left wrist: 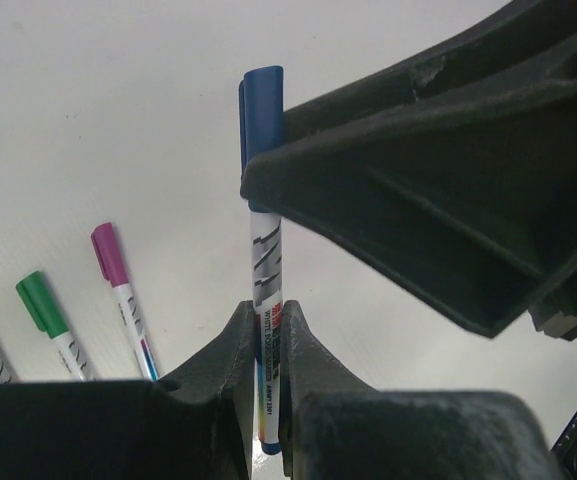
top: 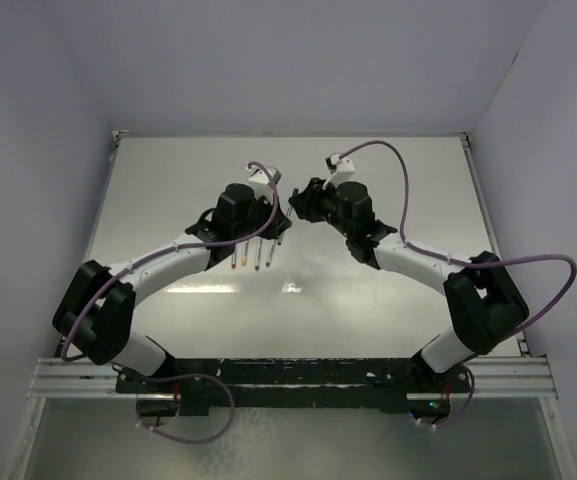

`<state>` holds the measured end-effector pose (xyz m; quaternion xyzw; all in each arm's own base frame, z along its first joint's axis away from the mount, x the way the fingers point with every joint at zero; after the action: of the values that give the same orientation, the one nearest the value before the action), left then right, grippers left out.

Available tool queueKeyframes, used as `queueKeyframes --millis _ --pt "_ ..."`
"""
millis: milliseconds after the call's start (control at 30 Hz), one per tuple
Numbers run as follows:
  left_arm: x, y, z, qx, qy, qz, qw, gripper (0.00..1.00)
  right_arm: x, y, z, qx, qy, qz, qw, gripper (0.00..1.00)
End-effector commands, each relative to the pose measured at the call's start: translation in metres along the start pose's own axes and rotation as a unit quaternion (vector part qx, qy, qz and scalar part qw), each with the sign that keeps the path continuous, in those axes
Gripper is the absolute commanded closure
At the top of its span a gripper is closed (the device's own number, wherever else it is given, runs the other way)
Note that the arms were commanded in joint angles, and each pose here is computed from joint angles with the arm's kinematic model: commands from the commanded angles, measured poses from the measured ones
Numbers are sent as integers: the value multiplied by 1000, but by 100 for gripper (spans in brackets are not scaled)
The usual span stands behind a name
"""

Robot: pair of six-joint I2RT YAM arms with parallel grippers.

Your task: Insert the pens into the pen caps

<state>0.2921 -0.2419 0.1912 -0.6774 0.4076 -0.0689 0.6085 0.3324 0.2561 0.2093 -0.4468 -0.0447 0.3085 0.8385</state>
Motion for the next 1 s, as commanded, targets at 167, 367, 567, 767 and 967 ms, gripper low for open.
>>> queueKeyframes --millis 167,367,567,767,967 --pt "35 10 11 -13 -33 30 999 100 -40 -27 -17 -47 98 -65 992 57" --pt "44 33 24 -37 -87 79 992 100 -74 -52 -20 -55 144 -135 979 55" --pt "57 50 25 -53 -87 109 989 100 -94 -59 -19 -52 148 -159 975 55" --pt "65 62 19 -57 -84 133 986 96 -93 -50 -22 -43 147 -144 978 55" --pt "69 74 14 -57 -80 150 984 94 -90 -46 -24 -36 145 -139 979 55"
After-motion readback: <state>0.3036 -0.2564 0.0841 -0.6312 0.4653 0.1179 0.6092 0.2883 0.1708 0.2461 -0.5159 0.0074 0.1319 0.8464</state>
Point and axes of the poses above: each gripper's point midway between its finger pads, its own x axis out along the fingers, its own z axis along the line the jaws close on, y = z × x, the point moved 7 cm from there along -x, back along the fingers, and after that the axes turned 9 degrees about x, right-handed, at the moved point
